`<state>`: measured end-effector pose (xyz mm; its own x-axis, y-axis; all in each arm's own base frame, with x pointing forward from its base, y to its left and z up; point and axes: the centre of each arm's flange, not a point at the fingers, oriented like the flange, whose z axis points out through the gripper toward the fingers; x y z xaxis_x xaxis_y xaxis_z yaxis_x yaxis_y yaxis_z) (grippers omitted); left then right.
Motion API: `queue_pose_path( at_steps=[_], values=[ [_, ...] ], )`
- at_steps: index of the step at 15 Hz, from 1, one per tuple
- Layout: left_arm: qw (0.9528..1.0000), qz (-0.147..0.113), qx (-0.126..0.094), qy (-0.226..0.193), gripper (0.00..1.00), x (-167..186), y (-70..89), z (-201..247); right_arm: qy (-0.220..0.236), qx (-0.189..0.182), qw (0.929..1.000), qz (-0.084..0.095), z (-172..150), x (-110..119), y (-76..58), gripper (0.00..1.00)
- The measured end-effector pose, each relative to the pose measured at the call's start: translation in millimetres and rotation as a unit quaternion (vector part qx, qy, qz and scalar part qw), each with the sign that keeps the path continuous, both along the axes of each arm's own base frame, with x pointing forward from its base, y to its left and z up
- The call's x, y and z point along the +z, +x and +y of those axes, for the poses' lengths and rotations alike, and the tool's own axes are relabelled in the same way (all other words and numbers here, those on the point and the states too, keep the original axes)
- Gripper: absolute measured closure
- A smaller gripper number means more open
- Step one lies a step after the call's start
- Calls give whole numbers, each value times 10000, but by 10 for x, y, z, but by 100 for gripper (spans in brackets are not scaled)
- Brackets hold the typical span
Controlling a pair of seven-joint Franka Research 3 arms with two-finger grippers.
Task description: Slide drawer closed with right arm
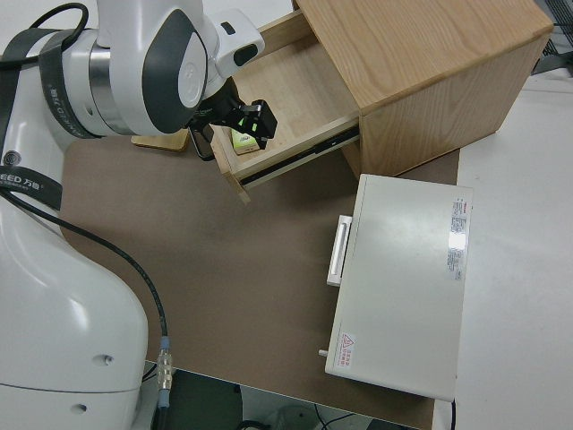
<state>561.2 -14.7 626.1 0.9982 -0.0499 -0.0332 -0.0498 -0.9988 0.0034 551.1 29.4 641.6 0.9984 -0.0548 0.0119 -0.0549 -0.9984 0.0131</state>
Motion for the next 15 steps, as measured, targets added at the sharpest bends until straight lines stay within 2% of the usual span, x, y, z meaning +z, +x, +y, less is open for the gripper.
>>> queue_pose_path(
  at_steps=[10,11,12,15],
  values=[
    [10000,0,0,0,0,0,0,0,3,-29,10000,-68,-36,36,10,3],
    [10000,0,0,0,0,0,0,0,3,-19,10000,-69,-28,36,10,6],
    [10000,0,0,0,0,0,0,0,3,-13,10000,-69,-23,36,10,13],
    [10000,0,0,0,0,0,0,0,3,-6,10000,-65,-19,35,9,47]
  ],
)
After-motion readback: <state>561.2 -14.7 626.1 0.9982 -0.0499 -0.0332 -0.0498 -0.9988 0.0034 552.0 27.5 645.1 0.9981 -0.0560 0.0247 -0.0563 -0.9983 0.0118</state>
